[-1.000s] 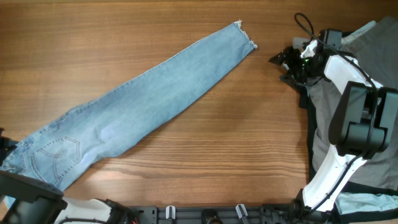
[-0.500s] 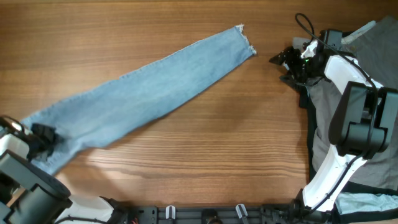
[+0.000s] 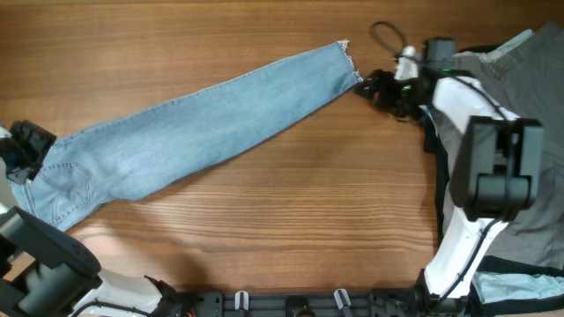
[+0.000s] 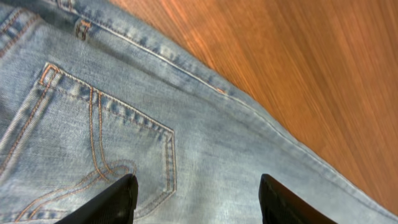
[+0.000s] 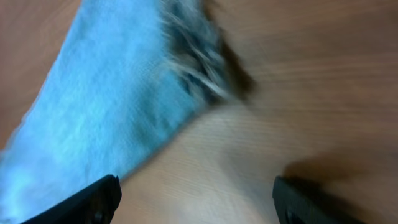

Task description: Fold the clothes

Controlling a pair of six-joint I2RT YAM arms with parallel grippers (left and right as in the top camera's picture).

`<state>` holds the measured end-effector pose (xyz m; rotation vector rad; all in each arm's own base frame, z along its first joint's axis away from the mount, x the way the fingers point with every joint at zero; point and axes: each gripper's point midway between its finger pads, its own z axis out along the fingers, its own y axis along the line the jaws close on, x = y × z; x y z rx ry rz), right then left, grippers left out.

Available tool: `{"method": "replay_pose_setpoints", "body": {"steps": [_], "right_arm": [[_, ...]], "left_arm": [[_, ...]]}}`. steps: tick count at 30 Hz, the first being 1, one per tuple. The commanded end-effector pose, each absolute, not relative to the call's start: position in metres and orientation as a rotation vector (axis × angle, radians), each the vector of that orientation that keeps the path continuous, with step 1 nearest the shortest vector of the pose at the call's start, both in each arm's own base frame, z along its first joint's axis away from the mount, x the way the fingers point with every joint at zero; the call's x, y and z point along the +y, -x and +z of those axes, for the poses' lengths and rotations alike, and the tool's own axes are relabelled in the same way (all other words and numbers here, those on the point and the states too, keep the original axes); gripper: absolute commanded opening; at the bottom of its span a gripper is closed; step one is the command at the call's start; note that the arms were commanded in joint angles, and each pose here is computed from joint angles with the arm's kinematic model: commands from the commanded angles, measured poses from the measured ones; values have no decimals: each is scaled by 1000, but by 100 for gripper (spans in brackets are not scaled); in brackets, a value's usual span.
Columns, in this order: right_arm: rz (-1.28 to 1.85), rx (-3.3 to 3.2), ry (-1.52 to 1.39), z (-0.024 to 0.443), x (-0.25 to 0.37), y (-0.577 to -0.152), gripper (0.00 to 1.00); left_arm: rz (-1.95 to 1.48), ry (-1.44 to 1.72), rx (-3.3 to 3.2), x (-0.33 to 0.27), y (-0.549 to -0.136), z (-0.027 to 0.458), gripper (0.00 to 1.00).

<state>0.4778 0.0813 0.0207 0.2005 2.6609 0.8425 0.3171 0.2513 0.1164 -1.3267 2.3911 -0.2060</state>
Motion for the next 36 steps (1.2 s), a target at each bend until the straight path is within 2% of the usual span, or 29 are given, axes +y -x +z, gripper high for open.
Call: {"method": "replay_pose_setpoints", "body": {"steps": [1,6,9,11,12,14,15,17,21,26,29,31,36], "right_arm": [[594,2636,-48,1,90,-493,84],[546,2598,-175,-28,87,-513,89],[660,2614,-184,-51,101,-509,86],[793,2583,-129,-46,119,-509,72],[838,2560,-106,-41,125,-510,57],[869,2544,-145,-37,126,-513,14],[878,2534,-203,-34,120,-517,4],[936,2485,-302,-14,101,-526,4],[924,2302,-398,87,12,-533,4],[786,1997,-346,264,-74,-489,4],[727,1904,-262,324,-66,-464,4],[761,1926,-230,330,-42,-455,4],[776,2130,-43,289,69,-450,4]], "left_arm": [[-231,1173,2436,244,-320,138,63],[-229,1144,2406,235,-313,162,68],[-215,1128,2386,234,-312,173,69],[-214,1127,2384,234,-312,173,69],[-212,1125,2381,235,-313,174,69],[-206,1117,2372,237,-315,175,69],[-203,1114,2368,237,-316,176,70],[-200,1110,2363,238,-317,176,70],[-201,1111,2362,238,-317,177,70],[-328,1071,2346,224,-325,181,73],[-408,1041,2330,215,-331,185,73],[-437,1033,2325,211,-332,187,73],[-451,1010,2349,201,-336,186,73]]}}
